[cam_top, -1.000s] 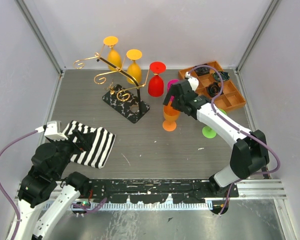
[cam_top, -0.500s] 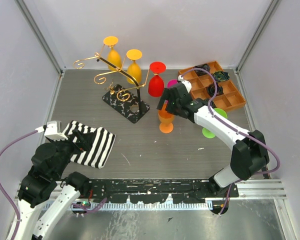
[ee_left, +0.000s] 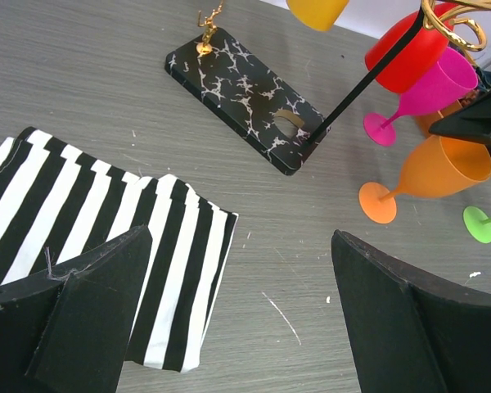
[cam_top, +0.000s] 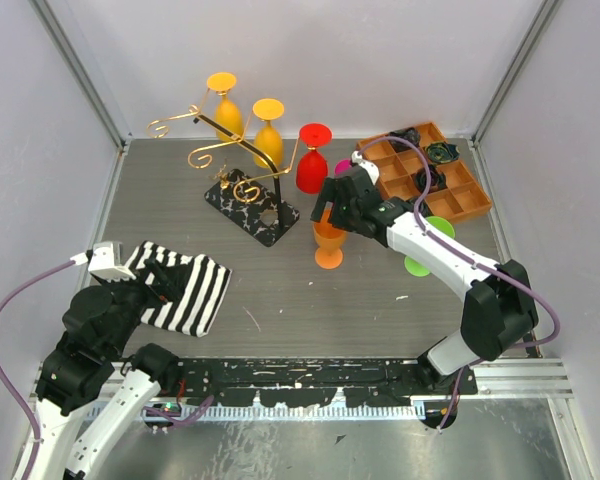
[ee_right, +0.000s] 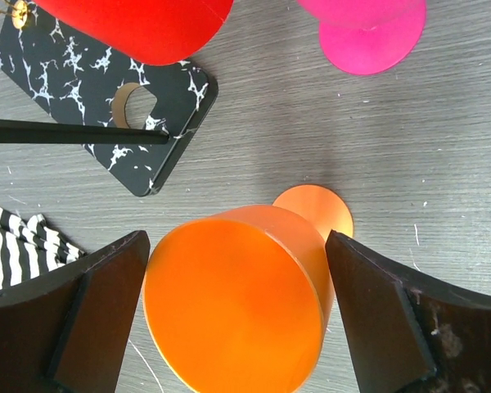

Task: Place the wine glass upside down on the wine glass rack
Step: Move the wine glass to the center of the board, then pick up the wine glass at the center of the board.

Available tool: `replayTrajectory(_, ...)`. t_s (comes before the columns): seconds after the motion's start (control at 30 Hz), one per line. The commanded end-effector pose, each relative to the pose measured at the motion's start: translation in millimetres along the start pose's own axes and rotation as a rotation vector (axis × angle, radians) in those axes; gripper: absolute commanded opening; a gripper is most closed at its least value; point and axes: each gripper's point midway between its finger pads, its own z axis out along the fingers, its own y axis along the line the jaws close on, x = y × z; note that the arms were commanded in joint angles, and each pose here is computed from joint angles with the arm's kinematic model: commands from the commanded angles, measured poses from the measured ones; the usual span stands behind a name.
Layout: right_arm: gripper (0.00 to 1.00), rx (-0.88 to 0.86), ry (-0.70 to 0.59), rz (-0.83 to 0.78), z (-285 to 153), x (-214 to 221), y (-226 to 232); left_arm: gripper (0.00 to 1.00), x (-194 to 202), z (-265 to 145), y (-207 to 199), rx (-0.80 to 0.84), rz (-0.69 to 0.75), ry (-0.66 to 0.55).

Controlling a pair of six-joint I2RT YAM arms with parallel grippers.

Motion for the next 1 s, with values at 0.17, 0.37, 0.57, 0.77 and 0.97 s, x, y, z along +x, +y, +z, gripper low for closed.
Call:
replayTrajectory(0.17, 0.99, -0.051, -0.19, -0.077, -39, -51, 12, 0.98, -2, 4, -3, 0.01, -0.01, -0.015)
replayTrajectory(0.37, 0.99, -0.058, -0.218, -0.178, -53, -51, 4, 0.98, -2, 4, -3, 0.011, -0.01, -0.016)
replayTrajectory(0.57, 1.0, -0.247, -0.256, -0.268, -80, -27, 11, 0.98, -2, 4, -5, 0.018, -0.01, -0.014)
replayTrajectory(0.77, 1.0, -0.312, -0.342, -0.247, -108, -6, -2, 0.98, -3, 3, -4, 0.02, -0.013, -0.021)
replayTrajectory(0.97, 1.0, -0.371, -0.364, -0.302, -104, 38, -11, 0.98, -2, 4, -5, 0.021, -0.012, -0.016)
